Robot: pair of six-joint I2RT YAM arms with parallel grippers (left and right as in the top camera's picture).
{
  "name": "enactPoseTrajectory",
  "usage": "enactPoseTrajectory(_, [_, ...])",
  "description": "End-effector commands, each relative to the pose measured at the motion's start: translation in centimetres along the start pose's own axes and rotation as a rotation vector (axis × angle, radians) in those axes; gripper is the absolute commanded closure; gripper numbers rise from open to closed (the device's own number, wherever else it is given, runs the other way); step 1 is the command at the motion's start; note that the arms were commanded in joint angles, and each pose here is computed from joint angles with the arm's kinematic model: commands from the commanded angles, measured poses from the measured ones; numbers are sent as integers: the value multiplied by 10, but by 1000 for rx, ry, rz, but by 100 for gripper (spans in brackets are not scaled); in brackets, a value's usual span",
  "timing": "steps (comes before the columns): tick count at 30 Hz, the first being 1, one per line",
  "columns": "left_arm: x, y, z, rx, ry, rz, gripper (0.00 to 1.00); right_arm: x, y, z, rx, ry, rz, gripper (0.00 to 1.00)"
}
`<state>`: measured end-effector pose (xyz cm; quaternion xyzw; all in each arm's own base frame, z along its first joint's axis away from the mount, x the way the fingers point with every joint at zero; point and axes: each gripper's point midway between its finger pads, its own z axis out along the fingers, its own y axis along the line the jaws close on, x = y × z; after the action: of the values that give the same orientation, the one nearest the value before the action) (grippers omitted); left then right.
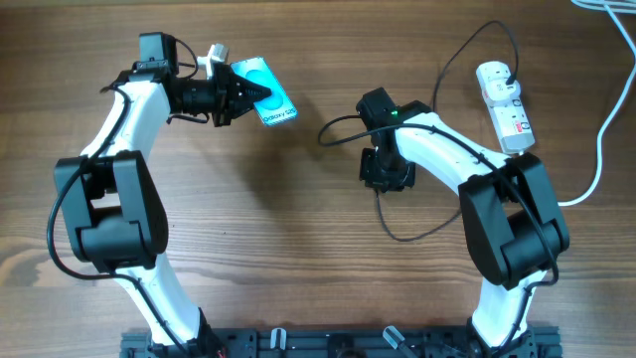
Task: Plug charger to phone and switch on socket
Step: 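Lower the right gripper and grasp the black USB-C plug, then carry the plug with the right gripper to the phone's bottom port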
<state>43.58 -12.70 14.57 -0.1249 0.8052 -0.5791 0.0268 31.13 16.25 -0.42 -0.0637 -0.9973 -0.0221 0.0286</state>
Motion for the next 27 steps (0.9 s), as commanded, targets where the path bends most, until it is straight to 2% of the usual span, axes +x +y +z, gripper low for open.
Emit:
enactPoseTrajectory(1, [5,-16,-3,29,5,61,96,3,-3,8,11,17,3,72])
enactPoseTrajectory(8, [5,-16,-3,30,5,60,96,-2,0,13,3,5,2,73])
enactPoseTrajectory(19, [5,-16,-3,29,5,61,96,-1,0,14,5,9,2,85])
enactPoseTrajectory(27, [5,-16,-3,29,5,61,96,-1,0,14,5,10,2,89])
